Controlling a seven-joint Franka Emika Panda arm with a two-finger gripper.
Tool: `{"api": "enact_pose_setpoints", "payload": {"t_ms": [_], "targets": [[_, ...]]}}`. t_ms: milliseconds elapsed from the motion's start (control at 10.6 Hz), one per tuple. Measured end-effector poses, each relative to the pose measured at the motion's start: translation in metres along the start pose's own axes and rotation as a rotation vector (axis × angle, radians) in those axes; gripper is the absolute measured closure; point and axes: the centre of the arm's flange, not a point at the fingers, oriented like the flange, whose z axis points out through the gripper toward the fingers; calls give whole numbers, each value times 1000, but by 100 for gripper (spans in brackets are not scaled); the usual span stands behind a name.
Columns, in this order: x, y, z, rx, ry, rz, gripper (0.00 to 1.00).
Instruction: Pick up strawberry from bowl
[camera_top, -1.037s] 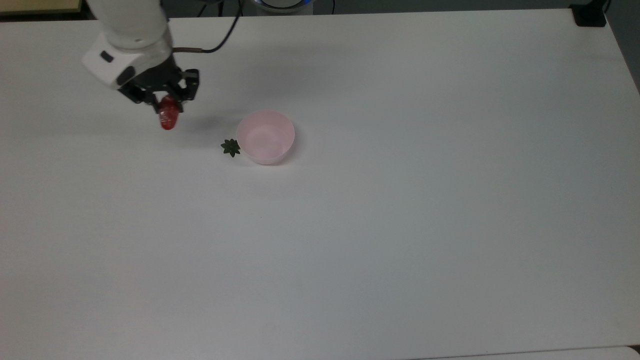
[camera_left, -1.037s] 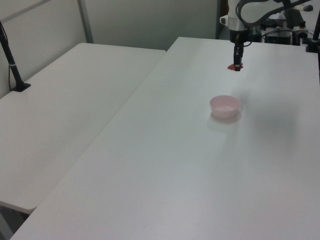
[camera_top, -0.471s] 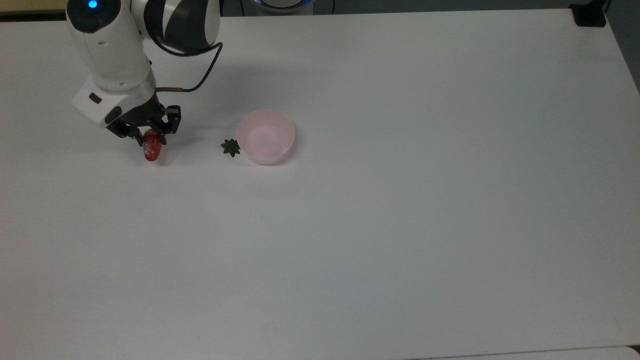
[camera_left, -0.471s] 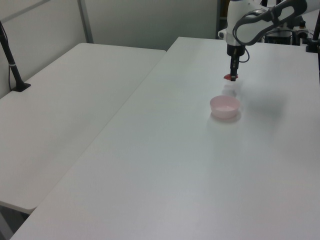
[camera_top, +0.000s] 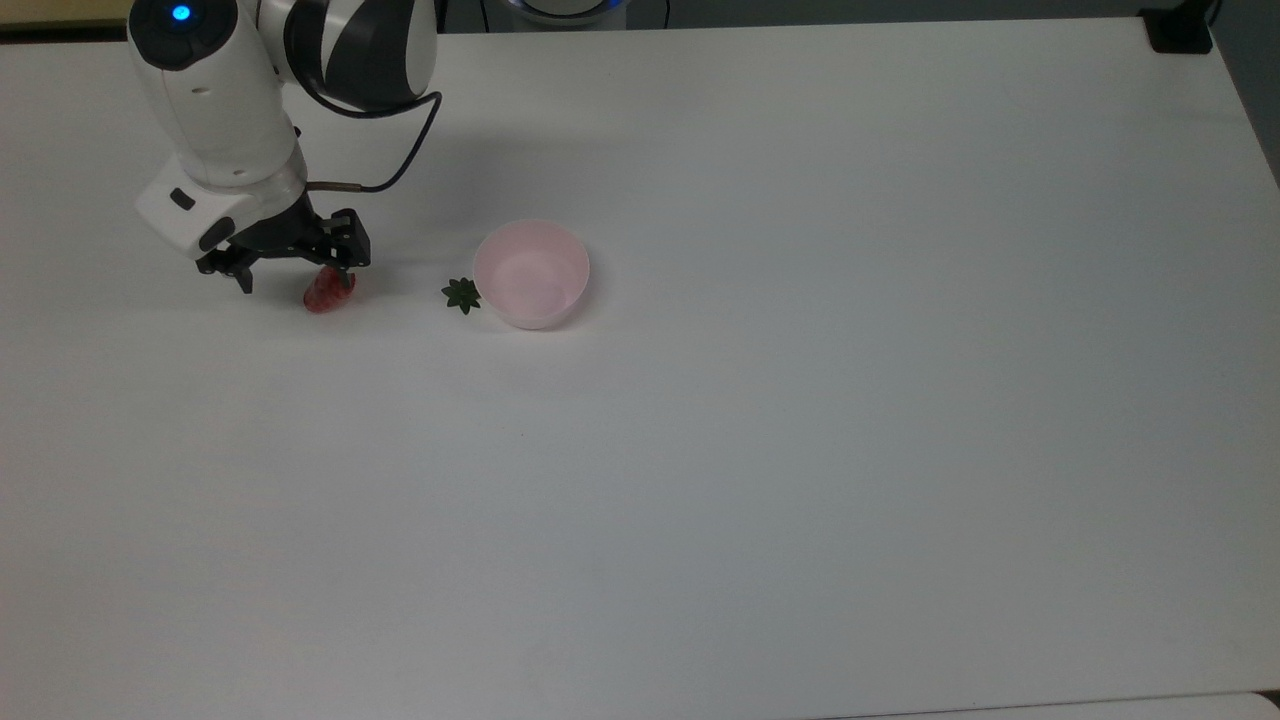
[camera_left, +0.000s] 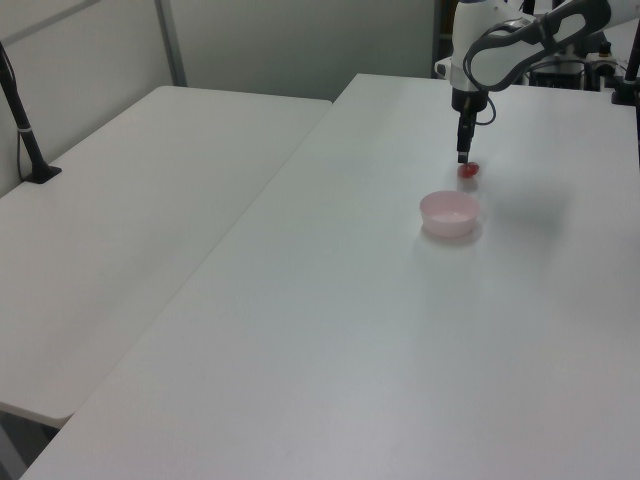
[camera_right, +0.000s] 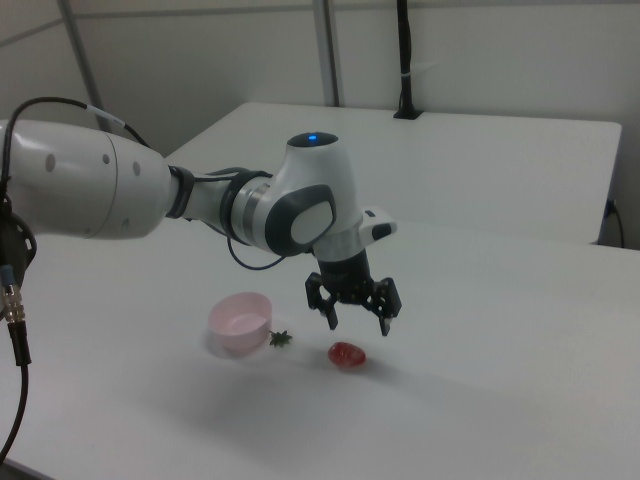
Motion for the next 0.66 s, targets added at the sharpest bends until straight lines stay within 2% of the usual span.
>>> {"api": "enact_pose_setpoints", "payload": {"t_ms": [283,660], "targets": [[10,3,-46,-24,60,100,0],[6,-40,-161,-12,34,228,0]]}}
